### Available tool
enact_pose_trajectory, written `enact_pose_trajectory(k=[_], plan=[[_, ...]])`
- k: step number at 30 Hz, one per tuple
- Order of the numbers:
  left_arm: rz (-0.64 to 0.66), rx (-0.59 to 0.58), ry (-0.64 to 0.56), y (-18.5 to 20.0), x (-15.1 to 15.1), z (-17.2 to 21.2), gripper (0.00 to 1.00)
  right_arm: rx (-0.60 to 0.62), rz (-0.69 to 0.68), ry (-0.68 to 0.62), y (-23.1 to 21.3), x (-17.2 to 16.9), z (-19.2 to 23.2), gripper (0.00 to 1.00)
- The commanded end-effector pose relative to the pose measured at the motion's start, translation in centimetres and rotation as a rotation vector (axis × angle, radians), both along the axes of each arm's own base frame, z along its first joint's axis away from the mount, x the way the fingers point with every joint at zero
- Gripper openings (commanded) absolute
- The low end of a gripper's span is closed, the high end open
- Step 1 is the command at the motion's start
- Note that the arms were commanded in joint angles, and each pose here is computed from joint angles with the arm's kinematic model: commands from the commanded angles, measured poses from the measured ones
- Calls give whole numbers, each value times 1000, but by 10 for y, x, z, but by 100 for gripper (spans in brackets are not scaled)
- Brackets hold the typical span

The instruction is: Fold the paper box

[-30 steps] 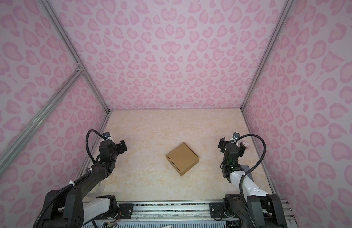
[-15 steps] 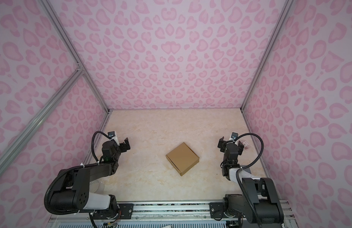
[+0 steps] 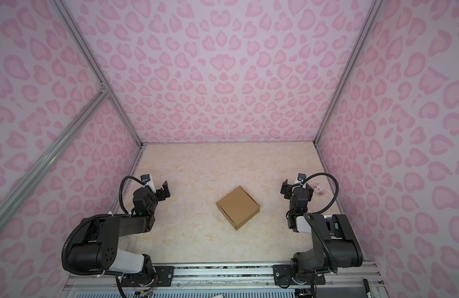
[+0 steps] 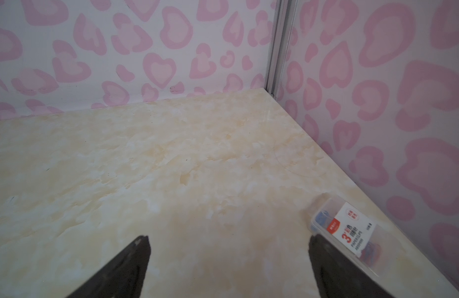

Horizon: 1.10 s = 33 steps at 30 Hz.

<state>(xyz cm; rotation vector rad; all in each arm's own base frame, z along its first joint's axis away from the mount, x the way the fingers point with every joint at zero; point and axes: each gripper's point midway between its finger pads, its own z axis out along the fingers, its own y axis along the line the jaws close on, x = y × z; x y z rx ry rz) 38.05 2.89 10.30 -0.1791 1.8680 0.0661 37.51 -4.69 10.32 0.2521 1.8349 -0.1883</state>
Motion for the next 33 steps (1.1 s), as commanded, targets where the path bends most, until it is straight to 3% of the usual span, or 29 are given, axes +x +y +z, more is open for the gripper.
enact_pose_trajectory(k=[1, 33], plan=[[3, 7, -66, 1, 3, 14, 97, -13, 35, -48, 5, 7, 8, 98], [65, 30, -66, 6, 2, 16, 97, -27, 66, -30, 13, 11, 0, 99]])
